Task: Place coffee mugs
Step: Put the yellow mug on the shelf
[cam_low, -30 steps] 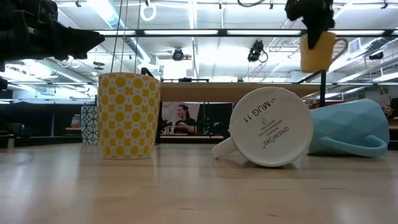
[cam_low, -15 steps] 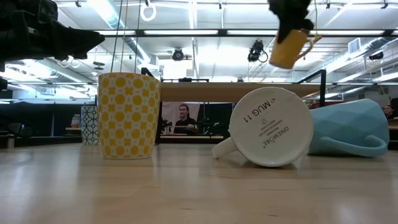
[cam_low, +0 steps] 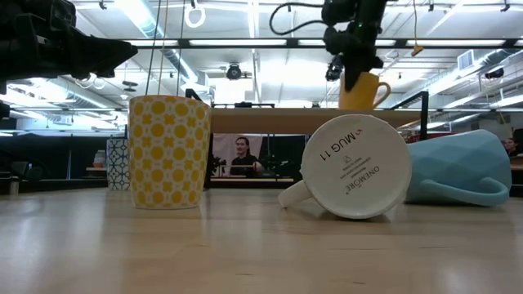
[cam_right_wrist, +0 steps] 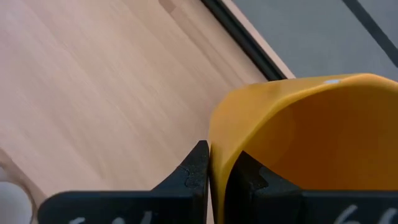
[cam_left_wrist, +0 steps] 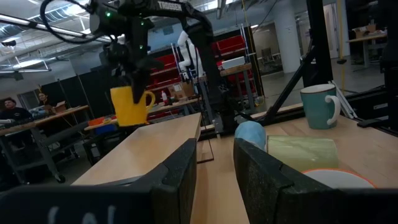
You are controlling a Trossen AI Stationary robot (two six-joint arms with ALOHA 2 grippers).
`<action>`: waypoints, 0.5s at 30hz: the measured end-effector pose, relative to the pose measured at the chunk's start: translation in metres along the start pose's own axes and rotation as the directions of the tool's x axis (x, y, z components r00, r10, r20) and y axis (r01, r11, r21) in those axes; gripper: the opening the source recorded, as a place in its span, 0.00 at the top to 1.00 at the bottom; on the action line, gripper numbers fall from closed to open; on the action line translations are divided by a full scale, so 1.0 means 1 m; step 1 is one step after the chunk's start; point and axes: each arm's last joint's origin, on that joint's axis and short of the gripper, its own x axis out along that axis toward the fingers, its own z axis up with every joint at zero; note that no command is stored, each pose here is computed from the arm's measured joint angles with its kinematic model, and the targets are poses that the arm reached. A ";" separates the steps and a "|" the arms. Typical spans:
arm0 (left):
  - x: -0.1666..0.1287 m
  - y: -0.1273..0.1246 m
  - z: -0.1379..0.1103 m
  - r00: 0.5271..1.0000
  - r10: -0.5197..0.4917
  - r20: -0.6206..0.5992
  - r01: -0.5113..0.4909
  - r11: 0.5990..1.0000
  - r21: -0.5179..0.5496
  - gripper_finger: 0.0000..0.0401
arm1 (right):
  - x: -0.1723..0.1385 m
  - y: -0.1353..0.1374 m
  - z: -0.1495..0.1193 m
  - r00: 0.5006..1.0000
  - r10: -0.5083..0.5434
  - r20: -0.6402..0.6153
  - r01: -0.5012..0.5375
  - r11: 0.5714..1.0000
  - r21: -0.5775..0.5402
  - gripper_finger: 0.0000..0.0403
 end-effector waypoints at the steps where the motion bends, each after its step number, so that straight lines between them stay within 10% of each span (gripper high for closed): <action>1: 0.000 0.000 0.000 1.000 0.000 0.000 0.000 1.000 0.000 0.72 | 0.002 0.000 0.000 1.000 0.000 -0.006 0.000 1.000 -0.008 0.91; 15: 0.000 0.000 0.000 1.000 0.000 0.000 0.000 1.000 0.000 0.72 | 0.008 0.001 -0.005 0.997 -0.011 -0.081 0.007 0.999 -0.042 0.91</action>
